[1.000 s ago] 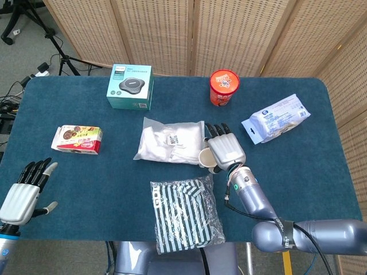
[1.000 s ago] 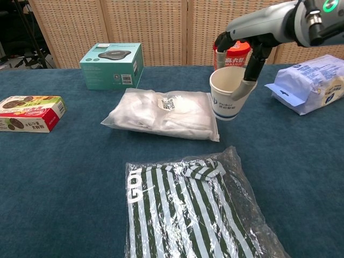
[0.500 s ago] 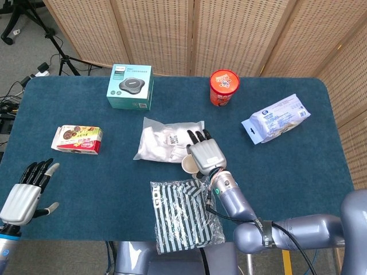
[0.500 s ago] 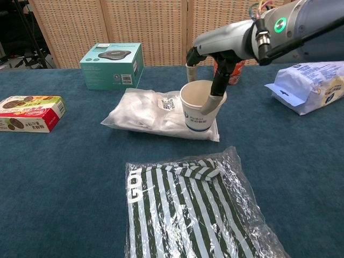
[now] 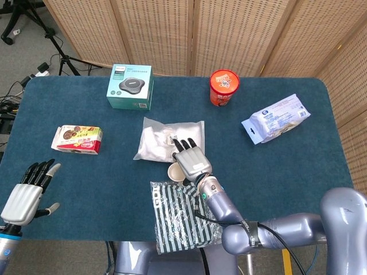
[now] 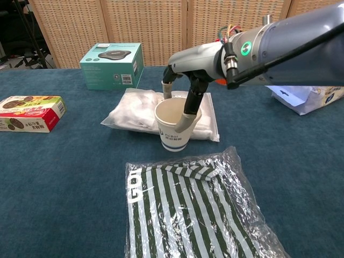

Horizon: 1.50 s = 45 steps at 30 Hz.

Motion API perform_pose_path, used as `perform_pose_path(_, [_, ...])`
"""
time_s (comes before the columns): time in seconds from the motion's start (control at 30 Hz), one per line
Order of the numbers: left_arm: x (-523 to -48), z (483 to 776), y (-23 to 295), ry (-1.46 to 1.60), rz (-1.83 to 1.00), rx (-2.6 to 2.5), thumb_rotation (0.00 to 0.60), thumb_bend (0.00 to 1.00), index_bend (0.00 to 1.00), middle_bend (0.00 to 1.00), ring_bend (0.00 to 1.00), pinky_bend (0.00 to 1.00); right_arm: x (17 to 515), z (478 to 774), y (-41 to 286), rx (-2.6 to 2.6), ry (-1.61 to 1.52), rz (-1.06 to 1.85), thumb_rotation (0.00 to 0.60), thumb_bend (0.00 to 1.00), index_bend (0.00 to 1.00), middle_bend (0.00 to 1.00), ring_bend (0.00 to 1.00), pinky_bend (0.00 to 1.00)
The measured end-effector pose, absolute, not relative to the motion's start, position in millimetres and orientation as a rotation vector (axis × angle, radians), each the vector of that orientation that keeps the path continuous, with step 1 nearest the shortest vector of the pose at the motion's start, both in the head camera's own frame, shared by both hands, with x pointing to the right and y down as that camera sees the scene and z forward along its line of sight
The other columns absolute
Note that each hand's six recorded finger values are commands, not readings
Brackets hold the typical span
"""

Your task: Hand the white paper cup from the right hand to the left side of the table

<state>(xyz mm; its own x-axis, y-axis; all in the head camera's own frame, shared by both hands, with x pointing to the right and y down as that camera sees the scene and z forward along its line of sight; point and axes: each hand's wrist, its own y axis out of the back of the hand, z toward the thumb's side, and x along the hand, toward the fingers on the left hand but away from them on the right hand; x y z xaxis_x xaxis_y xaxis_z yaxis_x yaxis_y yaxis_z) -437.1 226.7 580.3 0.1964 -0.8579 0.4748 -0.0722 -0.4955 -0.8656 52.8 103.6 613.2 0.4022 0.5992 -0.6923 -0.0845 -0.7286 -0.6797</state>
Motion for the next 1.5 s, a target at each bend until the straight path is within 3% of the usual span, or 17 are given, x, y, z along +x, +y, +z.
perform_pose_path(0.3, [-436.8, 580.3, 226.9, 0.875, -1.373, -1.745, 0.600, 0.16, 0.00, 0.00, 0.00, 0.00, 36.6, 620.7, 110.7, -2.054, -0.432, 1.316, 0.600, 0.23, 0.45, 0.00, 0.00, 0.00])
perform_pose_path(1.5, [-434.0, 585.7, 230.7, 0.836, -1.400, -1.750, 0.600, 0.16, 0.00, 0.00, 0.00, 0.00, 58.2, 660.0, 108.1, -2.113, -0.496, 1.330, 0.600, 0.21, 0.45, 0.00, 0.00, 0.00])
